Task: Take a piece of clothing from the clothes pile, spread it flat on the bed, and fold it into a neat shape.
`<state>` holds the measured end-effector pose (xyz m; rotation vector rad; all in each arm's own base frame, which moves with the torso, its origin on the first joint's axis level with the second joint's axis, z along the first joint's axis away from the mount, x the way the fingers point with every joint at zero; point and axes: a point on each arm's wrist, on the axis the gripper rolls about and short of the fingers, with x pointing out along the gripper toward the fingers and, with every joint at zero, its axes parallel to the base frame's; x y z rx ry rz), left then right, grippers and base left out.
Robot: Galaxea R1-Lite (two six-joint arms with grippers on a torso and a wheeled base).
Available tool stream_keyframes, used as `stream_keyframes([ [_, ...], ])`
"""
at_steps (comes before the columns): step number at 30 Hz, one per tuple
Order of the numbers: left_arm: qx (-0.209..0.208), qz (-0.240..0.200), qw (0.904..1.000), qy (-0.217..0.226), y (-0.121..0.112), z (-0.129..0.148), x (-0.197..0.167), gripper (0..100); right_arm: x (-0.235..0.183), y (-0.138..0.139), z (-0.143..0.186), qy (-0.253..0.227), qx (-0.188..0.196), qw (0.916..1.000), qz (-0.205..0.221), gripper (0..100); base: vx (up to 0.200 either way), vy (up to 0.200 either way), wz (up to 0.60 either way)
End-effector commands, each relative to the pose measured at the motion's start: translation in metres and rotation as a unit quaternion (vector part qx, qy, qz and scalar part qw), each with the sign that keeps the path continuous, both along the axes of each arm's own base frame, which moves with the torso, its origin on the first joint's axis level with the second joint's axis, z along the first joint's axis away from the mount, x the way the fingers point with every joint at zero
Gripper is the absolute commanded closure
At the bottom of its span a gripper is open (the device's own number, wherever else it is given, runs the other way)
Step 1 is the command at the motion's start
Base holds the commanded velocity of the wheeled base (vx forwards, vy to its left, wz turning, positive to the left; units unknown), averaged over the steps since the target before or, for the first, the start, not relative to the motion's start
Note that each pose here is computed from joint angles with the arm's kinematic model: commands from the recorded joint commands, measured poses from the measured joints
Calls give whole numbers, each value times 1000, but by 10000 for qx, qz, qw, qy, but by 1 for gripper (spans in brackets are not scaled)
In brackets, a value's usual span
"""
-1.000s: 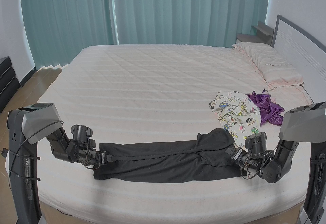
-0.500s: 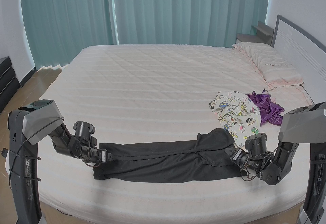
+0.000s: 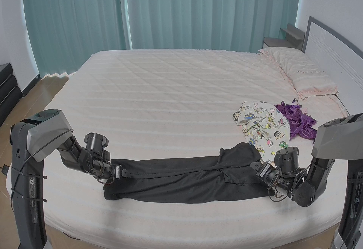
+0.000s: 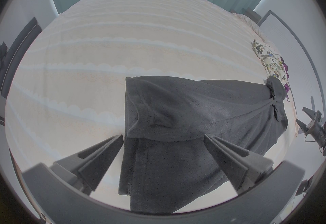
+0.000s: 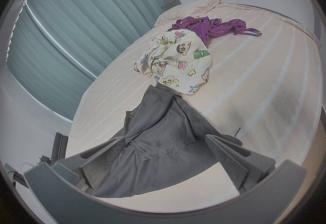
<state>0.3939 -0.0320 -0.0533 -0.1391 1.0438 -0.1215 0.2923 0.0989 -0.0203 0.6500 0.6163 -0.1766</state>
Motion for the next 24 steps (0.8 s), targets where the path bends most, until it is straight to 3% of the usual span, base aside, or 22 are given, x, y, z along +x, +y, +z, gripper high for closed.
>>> stream_keyframes([
  [1,6,26,10000,10,0,-1,0,0,-2,0,0,15,-12,10000,17,0,0,0,0],
  [5,0,23,10000,18,0,-1,-2,0,-8,-2,-23,382,-381,9983,217,0,0,0,0],
  [9,-16,41,10000,16,0,-1,-2,0,-8,-3,-42,357,-502,9978,252,0,0,0,0],
  [12,-16,41,10000,16,0,-1,-2,0,-13,-5,-54,394,-809,9957,237,0,0,0,0],
  [13,-16,41,10000,16,0,-1,-2,0,-13,-5,-65,331,-1072,9934,226,0,0,0,0],
  [16,-19,48,10000,25,0,-2,-2,0,-13,-6,-67,86,-1095,9937,205,0,0,0,0],
  [24,-43,87,10000,24,0,-1,-2,0,-14,-3,-66,44,-1099,9936,250,0,0,0,0],
])
